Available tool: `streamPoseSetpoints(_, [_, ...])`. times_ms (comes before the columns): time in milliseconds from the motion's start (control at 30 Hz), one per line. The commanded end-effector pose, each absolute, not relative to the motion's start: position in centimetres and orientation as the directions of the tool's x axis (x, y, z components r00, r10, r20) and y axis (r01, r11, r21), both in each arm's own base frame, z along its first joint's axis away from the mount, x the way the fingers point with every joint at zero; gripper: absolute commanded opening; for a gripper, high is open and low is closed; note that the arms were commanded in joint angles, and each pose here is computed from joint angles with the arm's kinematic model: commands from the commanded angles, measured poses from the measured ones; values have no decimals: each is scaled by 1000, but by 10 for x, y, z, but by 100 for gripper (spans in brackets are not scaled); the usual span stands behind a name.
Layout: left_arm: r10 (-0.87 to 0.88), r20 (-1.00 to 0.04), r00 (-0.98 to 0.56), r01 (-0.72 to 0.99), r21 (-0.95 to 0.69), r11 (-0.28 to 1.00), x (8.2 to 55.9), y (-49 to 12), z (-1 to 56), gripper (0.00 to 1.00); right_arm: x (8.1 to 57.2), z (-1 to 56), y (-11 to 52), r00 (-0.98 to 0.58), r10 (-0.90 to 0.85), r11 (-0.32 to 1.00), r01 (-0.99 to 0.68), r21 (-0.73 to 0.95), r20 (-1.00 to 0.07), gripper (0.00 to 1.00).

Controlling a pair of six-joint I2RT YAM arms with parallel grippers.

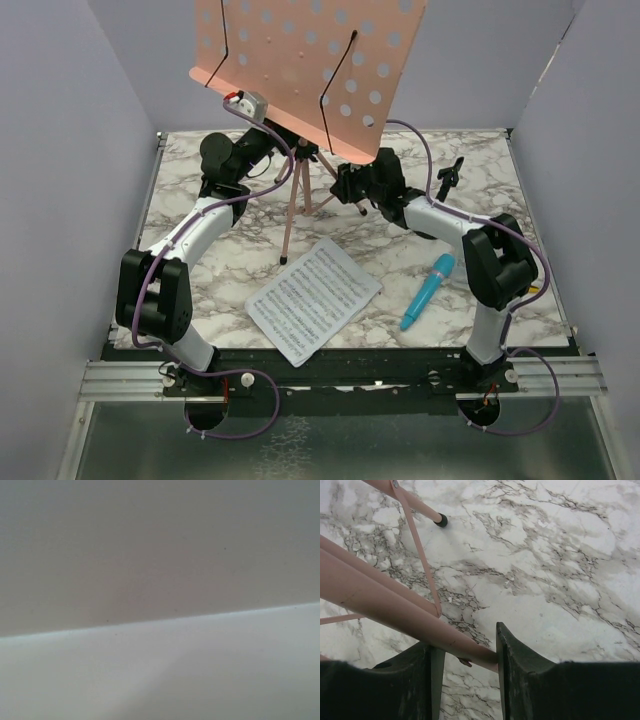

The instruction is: Set up the instrument practice props

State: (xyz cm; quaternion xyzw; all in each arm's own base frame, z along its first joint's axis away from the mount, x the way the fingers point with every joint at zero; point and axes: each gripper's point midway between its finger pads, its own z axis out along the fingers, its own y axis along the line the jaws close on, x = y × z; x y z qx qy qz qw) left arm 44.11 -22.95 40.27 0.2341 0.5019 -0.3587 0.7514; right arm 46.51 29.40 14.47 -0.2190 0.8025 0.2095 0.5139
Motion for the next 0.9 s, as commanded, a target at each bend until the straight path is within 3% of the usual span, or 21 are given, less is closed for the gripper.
streamPoseSetpoints(0, [-307,-889,340,792,95,603,423,-225,443,0,500,128,235,-465,-26,918,-362,163,-885,40])
streamPoseSetpoints(167, [-306,-892,331,795,89,600,427,-227,439,0,491,129,245,-491,6,887,-399,231,-871,54])
streamPoseSetpoints(867, [-309,-903,298,799,59,598,438,-241,424,0,437,187,260,-403,59,755,-580,305,-913,80])
